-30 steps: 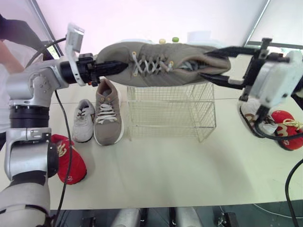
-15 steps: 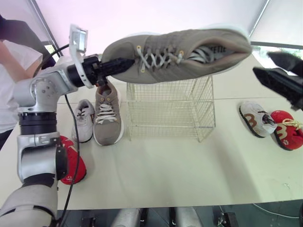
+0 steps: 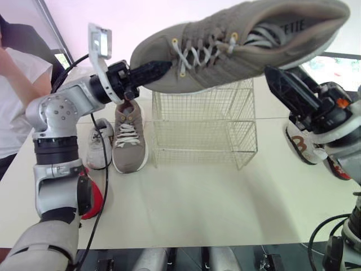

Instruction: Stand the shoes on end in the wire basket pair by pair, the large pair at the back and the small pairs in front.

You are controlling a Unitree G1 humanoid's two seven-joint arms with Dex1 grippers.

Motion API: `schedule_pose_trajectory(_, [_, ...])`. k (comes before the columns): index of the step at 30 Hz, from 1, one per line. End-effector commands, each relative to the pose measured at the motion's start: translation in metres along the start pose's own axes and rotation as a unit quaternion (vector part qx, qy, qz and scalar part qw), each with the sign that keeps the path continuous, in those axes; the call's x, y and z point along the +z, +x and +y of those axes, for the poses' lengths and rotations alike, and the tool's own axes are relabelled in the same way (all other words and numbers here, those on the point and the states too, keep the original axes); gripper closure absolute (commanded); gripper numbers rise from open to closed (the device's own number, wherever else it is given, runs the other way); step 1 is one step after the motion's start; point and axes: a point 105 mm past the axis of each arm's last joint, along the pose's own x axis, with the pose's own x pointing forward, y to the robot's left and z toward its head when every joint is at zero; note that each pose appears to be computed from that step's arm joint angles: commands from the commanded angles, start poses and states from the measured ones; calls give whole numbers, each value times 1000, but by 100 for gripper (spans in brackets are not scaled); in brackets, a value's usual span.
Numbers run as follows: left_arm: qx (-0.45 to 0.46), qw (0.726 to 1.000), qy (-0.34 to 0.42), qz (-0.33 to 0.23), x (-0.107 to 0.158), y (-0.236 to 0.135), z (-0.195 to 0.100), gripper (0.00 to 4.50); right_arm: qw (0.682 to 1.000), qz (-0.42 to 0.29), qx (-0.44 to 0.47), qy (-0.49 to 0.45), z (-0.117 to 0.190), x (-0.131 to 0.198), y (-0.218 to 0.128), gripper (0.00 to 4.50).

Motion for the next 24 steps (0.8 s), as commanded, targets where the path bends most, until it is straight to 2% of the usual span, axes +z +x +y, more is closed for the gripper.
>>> schedule_pose_trajectory(1, [-17, 1000, 18, -7, 5, 5, -13, 395, 997, -59, 42, -1, 15, 21, 12, 2])
schedule_pose_trajectory(8, [-6, 1000, 16, -15, 2, 4, -13, 395, 993, -74, 93, 28, 23, 19, 30, 2])
schedule_pose_trajectory(15, [-4, 1000, 15, -7, -7, 3, -17, 395, 989, -92, 101, 48, 19, 22, 45, 2])
schedule_pose_trajectory(17, [-2, 1000, 15, -8, -8, 4, -19, 395, 989, -92, 101, 56, 18, 20, 49, 54])
schedule_pose_trajectory(20, [5, 1000, 21, -1, -12, 4, -19, 395, 988, -94, 109, 61, 20, 19, 53, 169])
schedule_pose_trajectory(22, [9, 1000, 20, 4, -14, 3, -19, 395, 987, -97, 112, 64, 21, 20, 55, 228])
schedule_pose_trajectory(24, [17, 1000, 21, 13, -17, 2, -19, 395, 987, -97, 112, 64, 22, 21, 57, 258])
